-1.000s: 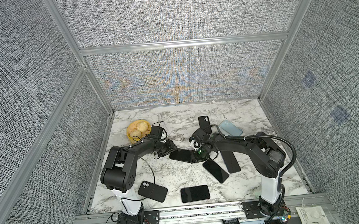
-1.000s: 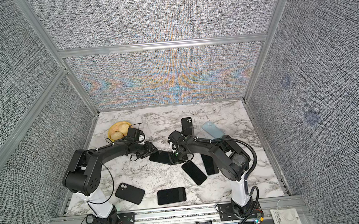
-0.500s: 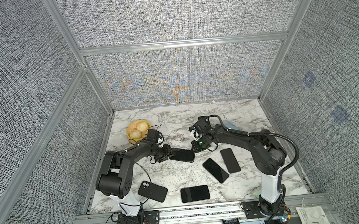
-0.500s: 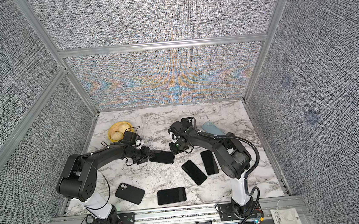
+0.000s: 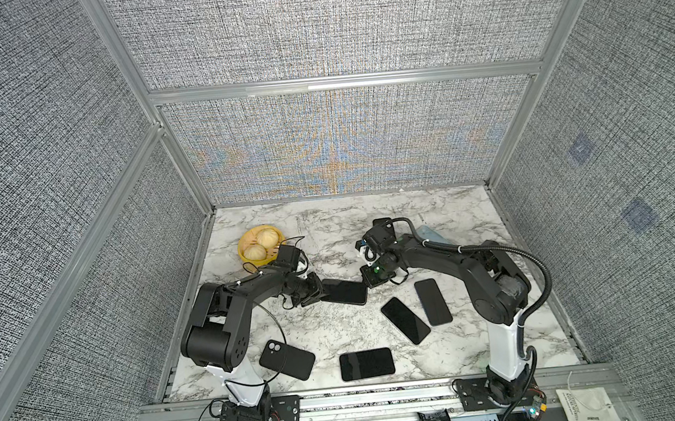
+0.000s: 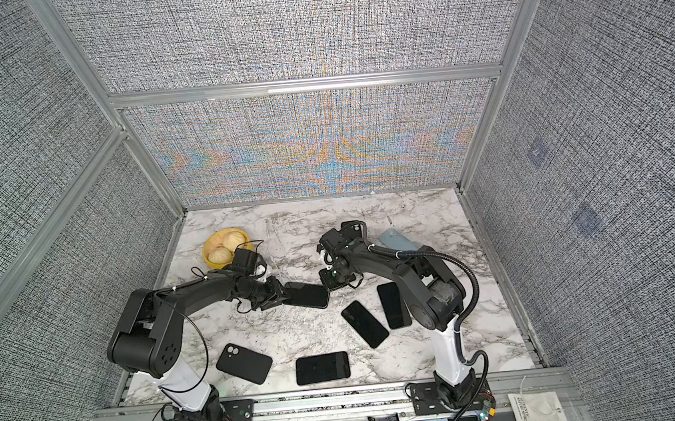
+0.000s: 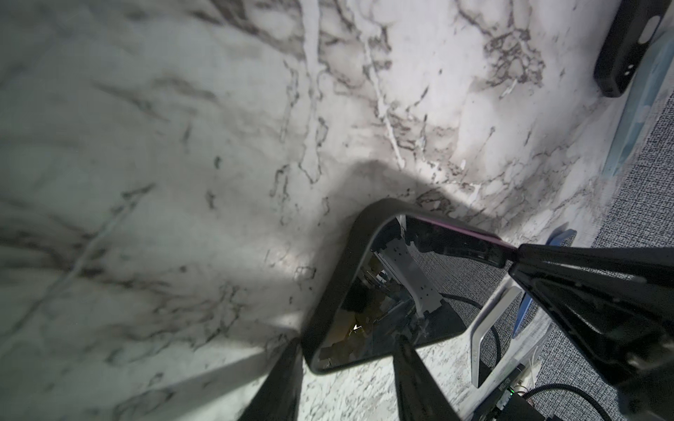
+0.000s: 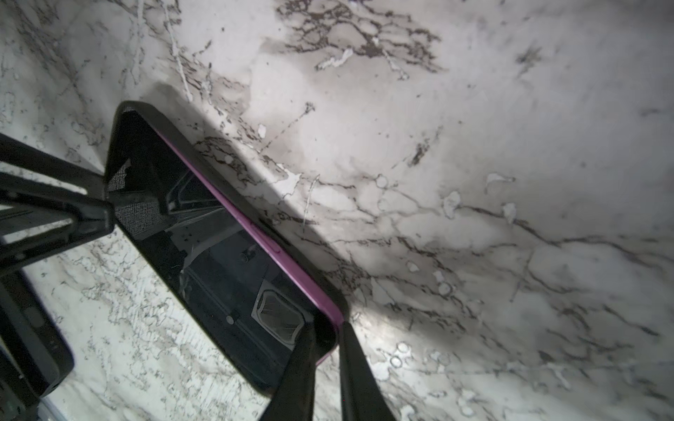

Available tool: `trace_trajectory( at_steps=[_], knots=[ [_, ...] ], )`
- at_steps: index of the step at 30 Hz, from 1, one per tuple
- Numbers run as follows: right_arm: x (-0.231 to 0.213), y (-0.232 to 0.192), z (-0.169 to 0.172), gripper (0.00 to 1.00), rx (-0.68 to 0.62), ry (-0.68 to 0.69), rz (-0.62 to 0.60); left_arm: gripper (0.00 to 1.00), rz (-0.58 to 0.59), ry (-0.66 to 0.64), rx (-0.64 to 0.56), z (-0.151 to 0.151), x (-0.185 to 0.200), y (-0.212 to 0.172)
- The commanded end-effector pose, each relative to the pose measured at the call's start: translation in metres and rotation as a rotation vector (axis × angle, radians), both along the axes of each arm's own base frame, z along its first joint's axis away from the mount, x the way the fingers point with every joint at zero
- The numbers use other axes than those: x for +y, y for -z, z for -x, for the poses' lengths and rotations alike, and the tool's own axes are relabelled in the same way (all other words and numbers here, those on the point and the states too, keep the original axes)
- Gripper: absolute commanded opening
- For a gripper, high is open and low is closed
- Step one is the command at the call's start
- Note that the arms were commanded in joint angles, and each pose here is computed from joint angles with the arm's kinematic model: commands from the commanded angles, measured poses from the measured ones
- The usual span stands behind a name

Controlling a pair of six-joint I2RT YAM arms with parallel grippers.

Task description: Put the phone into the phone case

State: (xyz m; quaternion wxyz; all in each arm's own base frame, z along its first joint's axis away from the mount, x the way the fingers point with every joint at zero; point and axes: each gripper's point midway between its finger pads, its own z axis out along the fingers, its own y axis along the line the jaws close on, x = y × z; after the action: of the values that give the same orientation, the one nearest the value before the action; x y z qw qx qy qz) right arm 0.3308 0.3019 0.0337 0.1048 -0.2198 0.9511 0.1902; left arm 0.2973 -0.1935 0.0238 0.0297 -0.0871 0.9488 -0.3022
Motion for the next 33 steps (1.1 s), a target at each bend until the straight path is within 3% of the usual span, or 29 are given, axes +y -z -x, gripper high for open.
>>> trace_trajectory(
  at_steps=[1, 6, 33],
  knots=[
    [-0.001, 0.004, 0.003, 0.16, 0.017, -0.009, 0.009, 0.43, -0.033, 0.009, 0.02, 0.003, 0.004, 0.003],
    [-0.001, 0.004, 0.005, 0.14, 0.018, -0.008, 0.007, 0.43, -0.068, 0.017, 0.024, 0.003, 0.008, 0.006],
    [-0.002, 0.051, 0.034, 0.04, 0.144, -0.007, 0.031, 0.4, -0.02, 0.003, 0.043, 0.001, 0.0, 0.024]
  ],
)
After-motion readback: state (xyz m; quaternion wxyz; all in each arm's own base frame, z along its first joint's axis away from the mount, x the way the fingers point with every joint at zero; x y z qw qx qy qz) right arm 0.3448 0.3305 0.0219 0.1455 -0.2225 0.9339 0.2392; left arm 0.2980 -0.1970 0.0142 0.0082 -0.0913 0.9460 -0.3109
